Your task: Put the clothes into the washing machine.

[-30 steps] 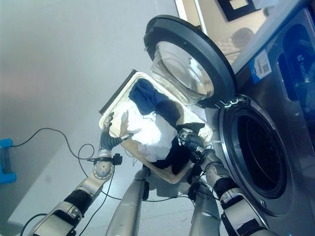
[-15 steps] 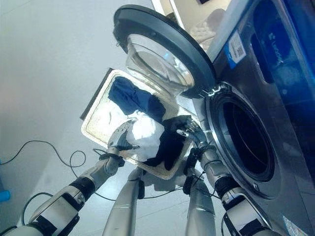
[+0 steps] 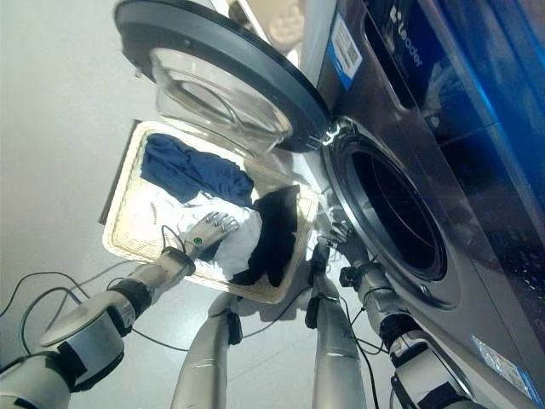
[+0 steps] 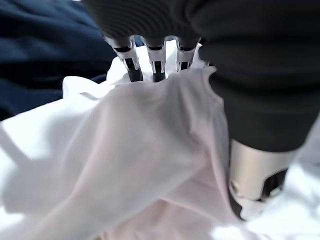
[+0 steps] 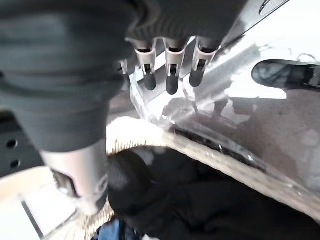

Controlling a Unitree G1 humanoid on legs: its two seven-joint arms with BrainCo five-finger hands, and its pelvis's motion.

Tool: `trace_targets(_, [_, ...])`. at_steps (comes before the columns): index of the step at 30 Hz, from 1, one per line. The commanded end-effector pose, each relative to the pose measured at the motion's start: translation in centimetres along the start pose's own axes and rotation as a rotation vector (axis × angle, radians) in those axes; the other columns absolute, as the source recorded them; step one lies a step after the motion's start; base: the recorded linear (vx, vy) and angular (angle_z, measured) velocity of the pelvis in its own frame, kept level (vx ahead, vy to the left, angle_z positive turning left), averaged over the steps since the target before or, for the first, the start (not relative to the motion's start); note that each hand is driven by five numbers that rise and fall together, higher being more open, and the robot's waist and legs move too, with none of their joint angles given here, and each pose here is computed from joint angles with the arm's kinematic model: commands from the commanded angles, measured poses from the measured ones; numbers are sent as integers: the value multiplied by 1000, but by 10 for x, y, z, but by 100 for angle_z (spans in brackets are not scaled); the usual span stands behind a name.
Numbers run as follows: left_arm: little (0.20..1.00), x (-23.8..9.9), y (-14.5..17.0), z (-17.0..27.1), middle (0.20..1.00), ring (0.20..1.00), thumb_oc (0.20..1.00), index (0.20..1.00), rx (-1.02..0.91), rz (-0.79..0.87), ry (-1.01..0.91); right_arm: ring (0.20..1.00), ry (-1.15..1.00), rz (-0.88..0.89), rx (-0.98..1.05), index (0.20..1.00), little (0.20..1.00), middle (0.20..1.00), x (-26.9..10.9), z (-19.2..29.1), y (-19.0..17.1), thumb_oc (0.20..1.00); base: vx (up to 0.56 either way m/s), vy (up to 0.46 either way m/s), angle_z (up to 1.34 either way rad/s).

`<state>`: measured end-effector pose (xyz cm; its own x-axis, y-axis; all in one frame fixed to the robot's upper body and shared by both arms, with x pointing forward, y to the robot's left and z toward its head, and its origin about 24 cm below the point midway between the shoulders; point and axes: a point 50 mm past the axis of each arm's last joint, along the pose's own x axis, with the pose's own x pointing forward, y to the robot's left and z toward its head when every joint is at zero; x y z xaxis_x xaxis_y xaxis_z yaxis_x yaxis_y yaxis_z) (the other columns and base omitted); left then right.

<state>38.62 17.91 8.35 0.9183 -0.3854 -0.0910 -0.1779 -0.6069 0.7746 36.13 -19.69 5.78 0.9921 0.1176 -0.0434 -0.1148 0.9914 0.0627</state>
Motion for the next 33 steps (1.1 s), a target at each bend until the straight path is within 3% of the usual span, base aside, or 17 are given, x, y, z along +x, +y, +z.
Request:
trace_targets(1, [1000,-6,-12,-6,1000,1000,1000,1000,72,-82,16,1000,-104,10,11,1000,1000,1000,4,22,-7,1000,0,0,0])
trace_targets(18, [1000,-4,-7,-40,1000,1000,1000,1000,175,-238,95,1000,-298,33,99,1000,1000,1000,12,62,-1,1000,-8,-4,2])
trace_targets(19, [922,-4,-7,-40,922,922,922,922,167,-242,95,1000,-304,31,103,1000,1000,1000,12,63,0,1000,-2,-10,5])
trace_targets(20, [200,-4,-7,-38,200,200,200,200,136,-253,86,1000,-316,29,114,1000,1000,1000,12,64,0,1000,1,-9,5])
trace_targets(33, [200,0,12,-42,200,200,200,200,2,-7,73,1000,-327,37,146,1000,1000,1000,13,65,0,1000,-2,-2,1])
